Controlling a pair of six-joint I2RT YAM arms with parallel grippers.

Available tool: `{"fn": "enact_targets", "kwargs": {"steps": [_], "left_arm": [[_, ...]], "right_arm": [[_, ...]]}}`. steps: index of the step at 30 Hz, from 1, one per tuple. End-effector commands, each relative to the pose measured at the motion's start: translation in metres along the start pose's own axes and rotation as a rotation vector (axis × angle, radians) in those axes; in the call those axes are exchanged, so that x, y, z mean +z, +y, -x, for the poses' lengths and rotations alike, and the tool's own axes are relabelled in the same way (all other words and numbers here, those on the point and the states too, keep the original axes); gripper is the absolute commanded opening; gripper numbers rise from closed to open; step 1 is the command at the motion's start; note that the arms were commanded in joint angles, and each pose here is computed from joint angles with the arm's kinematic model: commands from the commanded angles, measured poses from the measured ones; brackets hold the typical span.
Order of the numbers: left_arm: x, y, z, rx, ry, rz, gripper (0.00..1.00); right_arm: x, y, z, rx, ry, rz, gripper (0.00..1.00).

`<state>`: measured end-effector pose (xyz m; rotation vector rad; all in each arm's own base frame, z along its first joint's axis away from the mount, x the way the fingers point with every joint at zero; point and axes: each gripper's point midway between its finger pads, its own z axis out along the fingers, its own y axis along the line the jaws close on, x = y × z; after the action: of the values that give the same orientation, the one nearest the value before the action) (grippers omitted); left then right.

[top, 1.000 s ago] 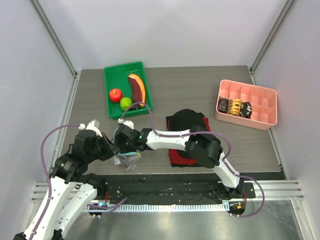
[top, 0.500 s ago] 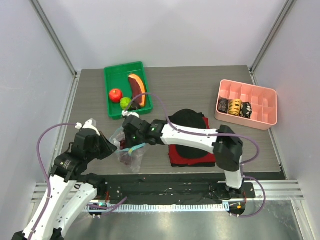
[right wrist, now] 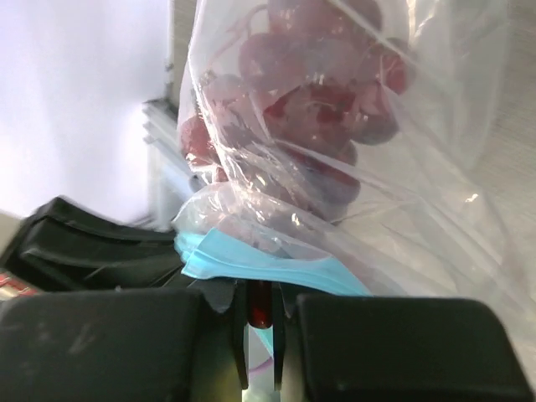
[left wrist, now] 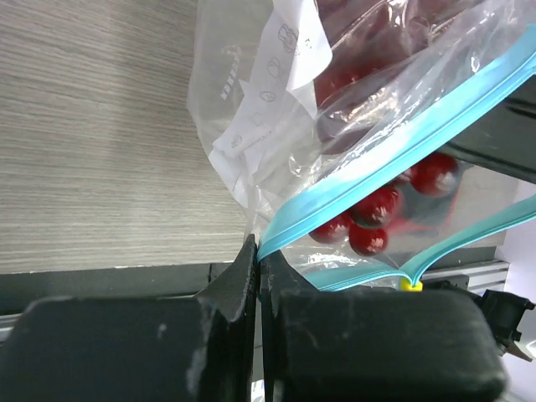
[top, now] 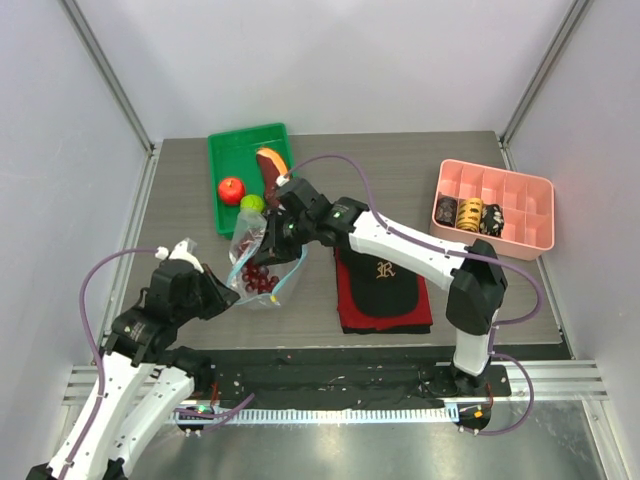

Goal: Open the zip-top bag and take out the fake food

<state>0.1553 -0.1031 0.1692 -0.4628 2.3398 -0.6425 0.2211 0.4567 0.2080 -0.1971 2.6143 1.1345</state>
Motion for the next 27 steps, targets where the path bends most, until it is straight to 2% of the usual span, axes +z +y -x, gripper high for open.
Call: {"fn": "enact_targets", "kwargs": {"steps": [1,7,13,20,27], "left_arm": [[0.002,0.005,0.005,-0.005,-0.019,0.041,0.00],[0.010,-0.004,0.015,0.003,-0.009,0.051,0.00],[0.011,-0.015,0.041,0.019,-0.096,0.046,0.00],[-0.013,-0.043,0.074,0.042,-0.204,-0.024,0.00],[-0.004,-0.041,0.067,0.020,-0.153,0.000,0.00]], "right_arm": [[-0.046,0.057,0.001,0.093,0.094,0.239,0.02],[-0.079,0.080,-0.036,0.128,0.302,0.398,0.02],[-0.093,0.080,-0.062,0.122,0.378,0.421,0.02],[-0.082,0.048,-0.095,0.073,0.441,0.319,0.02],[-0.091,0.060,-0.099,-0.075,0.455,0.328,0.02]]}}
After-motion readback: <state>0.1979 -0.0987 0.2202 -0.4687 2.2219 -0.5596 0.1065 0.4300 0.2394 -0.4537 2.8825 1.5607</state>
